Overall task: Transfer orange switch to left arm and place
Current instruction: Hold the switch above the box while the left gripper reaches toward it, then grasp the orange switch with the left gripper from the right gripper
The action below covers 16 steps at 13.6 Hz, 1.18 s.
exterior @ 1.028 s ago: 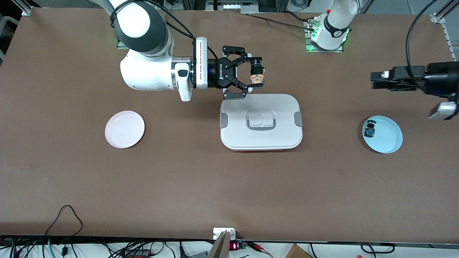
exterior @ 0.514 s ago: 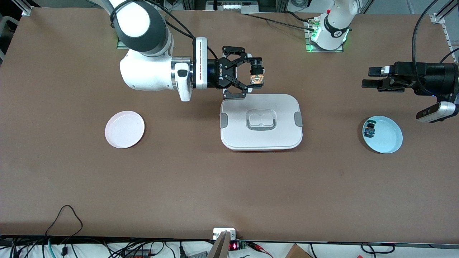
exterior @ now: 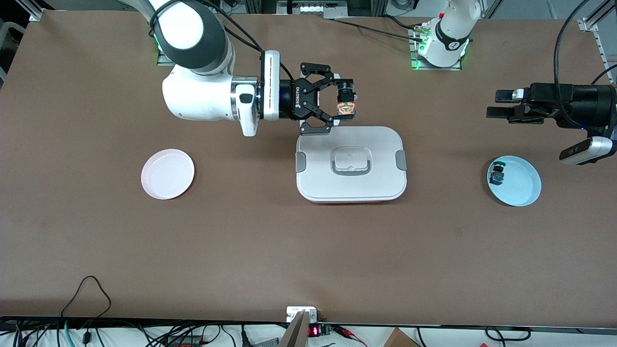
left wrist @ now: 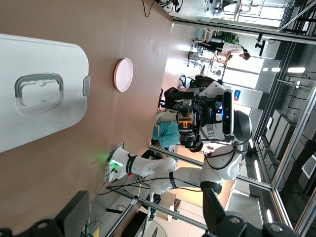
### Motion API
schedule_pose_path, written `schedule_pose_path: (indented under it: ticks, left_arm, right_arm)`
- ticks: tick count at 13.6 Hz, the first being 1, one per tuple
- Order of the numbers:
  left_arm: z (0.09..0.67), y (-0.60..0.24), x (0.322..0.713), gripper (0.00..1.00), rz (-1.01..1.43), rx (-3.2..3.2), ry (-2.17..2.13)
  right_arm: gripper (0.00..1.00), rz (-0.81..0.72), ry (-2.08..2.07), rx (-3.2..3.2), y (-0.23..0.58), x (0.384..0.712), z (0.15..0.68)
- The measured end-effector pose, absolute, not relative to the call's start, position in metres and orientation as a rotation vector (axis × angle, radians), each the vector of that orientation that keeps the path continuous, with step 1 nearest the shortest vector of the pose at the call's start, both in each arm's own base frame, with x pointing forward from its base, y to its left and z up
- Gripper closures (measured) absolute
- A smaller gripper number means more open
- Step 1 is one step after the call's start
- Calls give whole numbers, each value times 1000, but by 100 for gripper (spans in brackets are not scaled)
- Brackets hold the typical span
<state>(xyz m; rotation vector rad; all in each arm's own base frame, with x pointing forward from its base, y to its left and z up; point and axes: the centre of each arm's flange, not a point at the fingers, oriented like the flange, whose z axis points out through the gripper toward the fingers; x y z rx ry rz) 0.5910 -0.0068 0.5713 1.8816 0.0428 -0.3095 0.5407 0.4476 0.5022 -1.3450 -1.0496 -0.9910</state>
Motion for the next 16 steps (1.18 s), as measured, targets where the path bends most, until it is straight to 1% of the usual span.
schedule_pose_path:
  ticks: [2,3,5,6,7,16]
  left_arm:
    - [570,-8,592,0,-305,1873,36]
    - [551,-24,599,0,-257,1718,10]
    - [465,-69,614,0,-276,1528,38]
    - [436,-81,617,0,-291,1483,45]
    - [422,-83,620,0,-296,1461,52]
    - [439,-74,621,0,-264,1464,35]
  right_arm:
    - [28,-993,-1040,-1347,447,541,502]
    - [28,-993,-1039,-1348,447,541,502]
    - [28,-992,-1039,-1348,448,541,502]
    - [28,-992,-1039,-1348,448,540,501]
    - [28,-991,-1039,-1348,448,540,501]
    - [28,-989,-1003,-1340,452,538,502]
